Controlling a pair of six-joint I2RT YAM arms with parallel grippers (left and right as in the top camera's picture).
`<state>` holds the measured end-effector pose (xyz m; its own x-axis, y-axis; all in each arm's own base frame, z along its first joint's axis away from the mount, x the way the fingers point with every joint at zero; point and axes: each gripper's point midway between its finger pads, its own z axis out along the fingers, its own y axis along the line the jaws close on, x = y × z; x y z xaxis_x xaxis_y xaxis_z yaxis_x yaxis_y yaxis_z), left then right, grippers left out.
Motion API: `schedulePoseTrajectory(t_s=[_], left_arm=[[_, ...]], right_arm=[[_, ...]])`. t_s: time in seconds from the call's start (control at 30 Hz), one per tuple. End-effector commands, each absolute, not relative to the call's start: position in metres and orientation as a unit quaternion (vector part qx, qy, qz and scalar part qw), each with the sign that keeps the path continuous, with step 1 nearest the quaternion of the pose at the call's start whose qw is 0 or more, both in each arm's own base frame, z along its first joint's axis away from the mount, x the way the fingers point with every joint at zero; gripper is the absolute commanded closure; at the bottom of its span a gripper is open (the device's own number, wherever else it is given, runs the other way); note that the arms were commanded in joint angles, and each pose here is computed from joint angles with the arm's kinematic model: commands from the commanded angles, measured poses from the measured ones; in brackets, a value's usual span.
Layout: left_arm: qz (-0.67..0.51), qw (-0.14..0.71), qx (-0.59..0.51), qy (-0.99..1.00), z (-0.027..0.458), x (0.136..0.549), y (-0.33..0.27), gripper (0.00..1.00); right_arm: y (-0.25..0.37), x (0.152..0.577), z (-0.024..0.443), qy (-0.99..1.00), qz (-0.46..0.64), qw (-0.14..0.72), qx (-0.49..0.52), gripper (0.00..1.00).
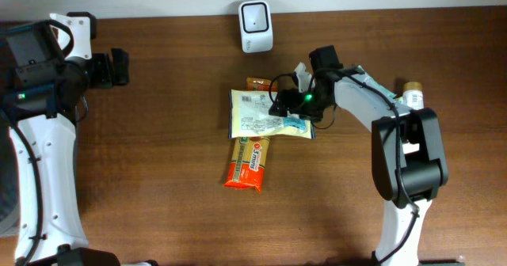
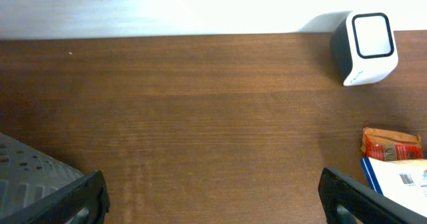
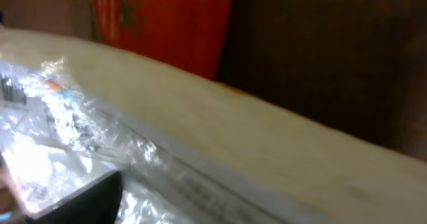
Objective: Scan the item barcode
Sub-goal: 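Lift the white pouch and hold it at the barcode scanner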
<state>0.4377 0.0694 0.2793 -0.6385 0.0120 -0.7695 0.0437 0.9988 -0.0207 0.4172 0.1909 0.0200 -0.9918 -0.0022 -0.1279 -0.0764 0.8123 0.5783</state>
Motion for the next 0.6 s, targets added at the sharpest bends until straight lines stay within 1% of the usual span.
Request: schedulePoseTrajectory(t_s=[0.0, 0.03, 0.07, 0.1, 0.13, 0.2, 0.27, 0.37, 0.43, 0.47, 0.57], left_arm=[[-0.023, 0.432, 0.013, 0.902, 0.286, 0.436, 0.068, 0.01], [-0.023, 0.432, 0.013, 0.902, 0.286, 0.436, 0.068, 0.01], [-0.023, 0.432, 0.013, 0.902, 0.286, 0.436, 0.068, 0.01], [-0.023, 0.432, 0.013, 0.902, 0.286, 0.436, 0.068, 0.01], [-0.023, 0.432, 0.013, 0.902, 0.286, 0.436, 0.068, 0.01], [-0.023, 0.432, 0.013, 0.902, 0.286, 0.436, 0.068, 0.01], [-0.023, 0.432, 0.013, 0.902, 0.286, 0.436, 0.069, 0.01], [-0.023, 0.432, 0.013, 0.902, 0.286, 0.436, 0.068, 0.01], [-0.023, 0.432, 0.013, 0.902, 0.286, 0.436, 0.068, 0.01], [-0.023, 0.432, 0.013, 0.902, 0.286, 0.436, 0.068, 0.01], [-0.023, 0.432, 0.013, 0.902, 0.286, 0.436, 0.068, 0.01]], right_arm=[[0.194, 0.396, -0.008, 0.954, 0.299, 0.015, 0.013, 0.7], [0.194, 0.397, -0.008, 0.954, 0.3, 0.018, 0.012, 0.81], [0.195, 0.398, -0.007, 0.953, 0.302, 0.019, 0.012, 0.89], [0.198, 0.398, -0.005, 0.95, 0.311, 0.02, 0.009, 0.93], [0.2, 0.399, -0.003, 0.947, 0.32, 0.021, 0.006, 0.96], [0.208, 0.404, 0.012, 0.935, 0.353, 0.036, -0.021, 0.96], [0.203, 0.414, 0.031, 0.933, 0.356, 0.052, -0.02, 0.96], [0.19, 0.433, 0.096, 0.926, 0.359, 0.106, -0.044, 0.96], [0.184, 0.438, 0.143, 0.922, 0.359, 0.136, -0.051, 0.96], [0.178, 0.44, 0.161, 0.926, 0.343, 0.151, -0.048, 0.96], [0.124, 0.443, 0.184, 0.966, 0.177, 0.19, -0.008, 0.96]])
